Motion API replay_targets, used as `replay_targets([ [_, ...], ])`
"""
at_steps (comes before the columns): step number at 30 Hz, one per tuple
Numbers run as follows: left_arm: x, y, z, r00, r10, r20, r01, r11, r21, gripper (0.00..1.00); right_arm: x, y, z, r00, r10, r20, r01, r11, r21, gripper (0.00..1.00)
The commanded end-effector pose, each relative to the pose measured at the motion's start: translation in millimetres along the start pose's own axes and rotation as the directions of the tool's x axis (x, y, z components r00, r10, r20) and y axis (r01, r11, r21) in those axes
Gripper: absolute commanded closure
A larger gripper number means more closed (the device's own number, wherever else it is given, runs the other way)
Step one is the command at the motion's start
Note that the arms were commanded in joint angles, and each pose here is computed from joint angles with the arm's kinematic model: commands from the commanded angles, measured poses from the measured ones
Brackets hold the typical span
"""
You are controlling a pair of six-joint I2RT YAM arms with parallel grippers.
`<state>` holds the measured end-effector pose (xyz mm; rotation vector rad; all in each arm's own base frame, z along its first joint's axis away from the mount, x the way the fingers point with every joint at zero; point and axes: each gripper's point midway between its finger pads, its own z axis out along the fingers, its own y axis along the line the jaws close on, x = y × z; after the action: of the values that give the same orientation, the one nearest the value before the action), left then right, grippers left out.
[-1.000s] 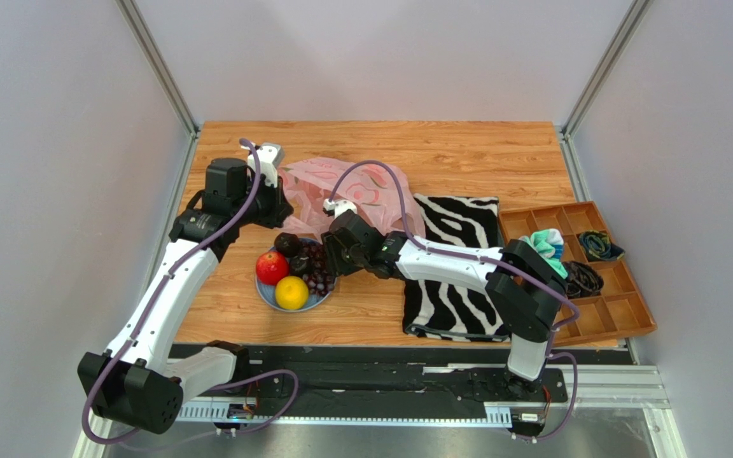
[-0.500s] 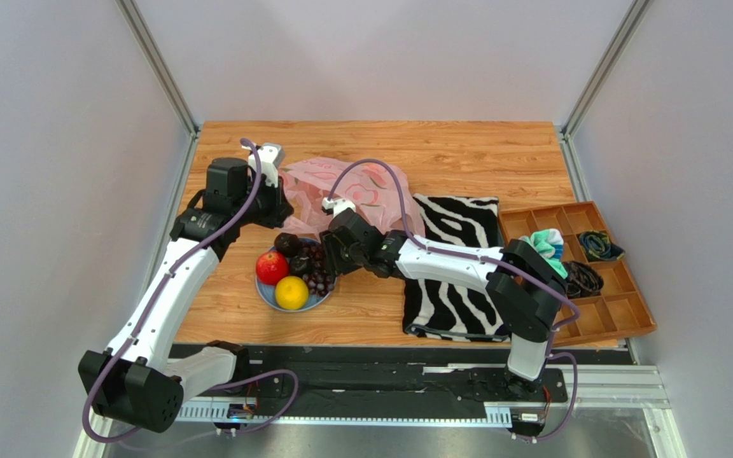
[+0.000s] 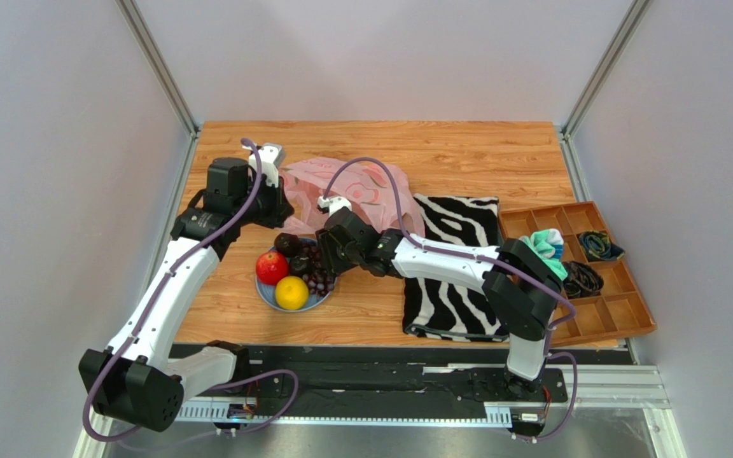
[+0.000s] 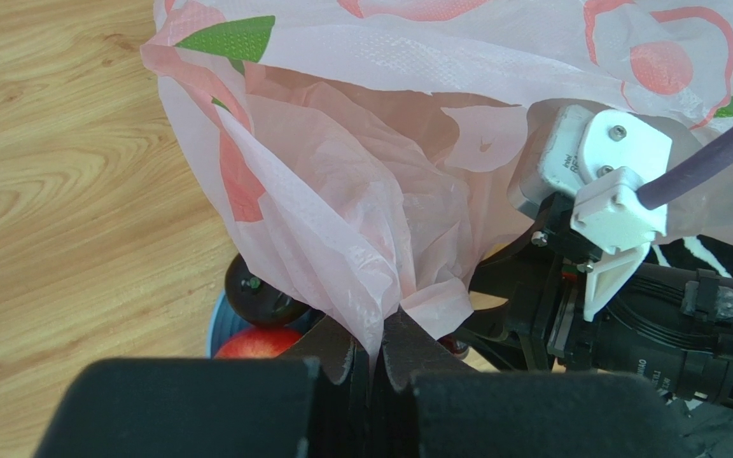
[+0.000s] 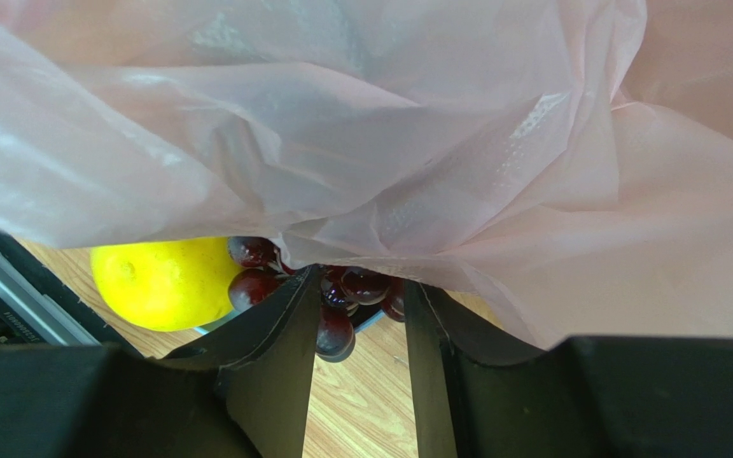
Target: Place the fruits into the plastic bag
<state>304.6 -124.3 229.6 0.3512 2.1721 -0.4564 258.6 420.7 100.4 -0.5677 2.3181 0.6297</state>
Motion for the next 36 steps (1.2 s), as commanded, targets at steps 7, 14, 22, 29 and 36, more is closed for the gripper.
replay_targets([
  [7,-9.6,-3.5,-3.0,1.000,-0.001,0.023,0.000,1.000,0.017,1.00,-7.4,6.4,5.5,1.000,-0.010,0.015,0.010,1.000,-0.008,0.62],
  [14,-10.1,-4.0,-3.8,1.000,0.000,0.025,-0.001,1.000,0.019,1.00,-2.9,6.3,6.9,1.000,-0.010,0.005,0.010,1.000,-0.011,0.72],
  [22,-10.7,-3.8,-4.7,1.000,0.000,0.029,-0.001,1.000,0.018,1.00,-9.9,9.2,1.1,1.000,-0.018,0.026,0.018,1.000,-0.023,0.89],
  [29,-11.0,-3.7,-5.2,1.000,0.000,0.030,-0.001,1.000,0.017,1.00,-23.3,19.2,-22.7,0.995,-0.010,0.096,0.018,0.996,-0.086,1.00],
  [36,-10.6,-3.7,-5.2,1.000,0.000,0.029,-0.001,1.000,0.017,1.00,-43.3,23.7,-52.2,0.978,0.005,0.207,0.019,0.993,-0.118,1.00],
])
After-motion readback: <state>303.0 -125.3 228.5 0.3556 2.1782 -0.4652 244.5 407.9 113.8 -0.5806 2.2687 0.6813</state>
